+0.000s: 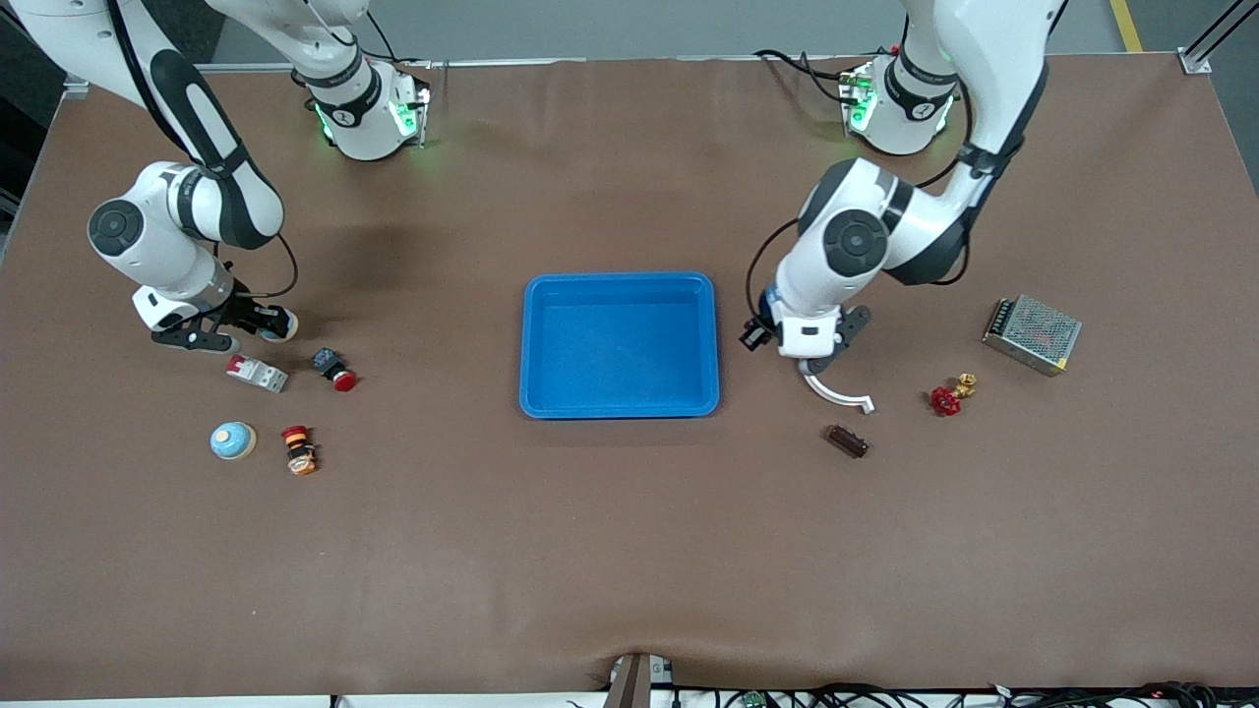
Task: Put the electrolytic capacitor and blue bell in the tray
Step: 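Carry the capacitor into the blue tray and open the left gripper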
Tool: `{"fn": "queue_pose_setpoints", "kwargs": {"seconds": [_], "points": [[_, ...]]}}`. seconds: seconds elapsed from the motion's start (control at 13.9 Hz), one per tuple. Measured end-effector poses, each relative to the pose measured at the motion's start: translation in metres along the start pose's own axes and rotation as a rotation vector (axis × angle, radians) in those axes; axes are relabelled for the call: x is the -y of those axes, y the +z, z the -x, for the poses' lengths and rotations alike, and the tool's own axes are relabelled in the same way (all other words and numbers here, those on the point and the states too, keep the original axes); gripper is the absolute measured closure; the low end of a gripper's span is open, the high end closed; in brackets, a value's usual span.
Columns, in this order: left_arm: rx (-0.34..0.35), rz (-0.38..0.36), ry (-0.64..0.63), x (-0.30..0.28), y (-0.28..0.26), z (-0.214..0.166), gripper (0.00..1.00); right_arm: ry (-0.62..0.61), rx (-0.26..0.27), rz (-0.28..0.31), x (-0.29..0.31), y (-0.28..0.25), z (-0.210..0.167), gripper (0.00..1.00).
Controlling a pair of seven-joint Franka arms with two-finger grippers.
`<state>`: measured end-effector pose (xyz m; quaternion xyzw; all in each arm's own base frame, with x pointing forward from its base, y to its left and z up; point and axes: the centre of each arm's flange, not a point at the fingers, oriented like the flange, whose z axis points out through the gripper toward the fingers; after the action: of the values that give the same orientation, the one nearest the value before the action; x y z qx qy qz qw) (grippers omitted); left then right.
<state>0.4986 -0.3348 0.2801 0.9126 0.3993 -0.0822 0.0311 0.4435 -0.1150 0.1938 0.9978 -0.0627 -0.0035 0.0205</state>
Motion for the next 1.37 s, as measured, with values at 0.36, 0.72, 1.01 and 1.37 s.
{"fn": "queue_pose_setpoints", "kwargs": {"seconds": [0.36, 0.72, 1.01, 1.37], "points": [[0.011, -0.023, -0.126, -0.035, 0.036, 0.052, 0.66, 0.000, -0.032, 0.003, 0.000, -0.003, -0.004, 0.60], [-0.028, -0.083, -0.209, -0.046, 0.090, 0.086, 0.66, 0.010, -0.002, 0.004, -0.005, 0.016, 0.003, 0.27], [-0.027, -0.114, -0.242, -0.044, 0.113, 0.086, 0.66, 0.016, 0.007, 0.005, -0.008, 0.023, 0.005, 0.00], [-0.029, -0.091, -0.257, -0.051, 0.103, 0.081, 0.20, 0.018, 0.018, 0.003, -0.008, 0.028, 0.011, 0.00]]}}
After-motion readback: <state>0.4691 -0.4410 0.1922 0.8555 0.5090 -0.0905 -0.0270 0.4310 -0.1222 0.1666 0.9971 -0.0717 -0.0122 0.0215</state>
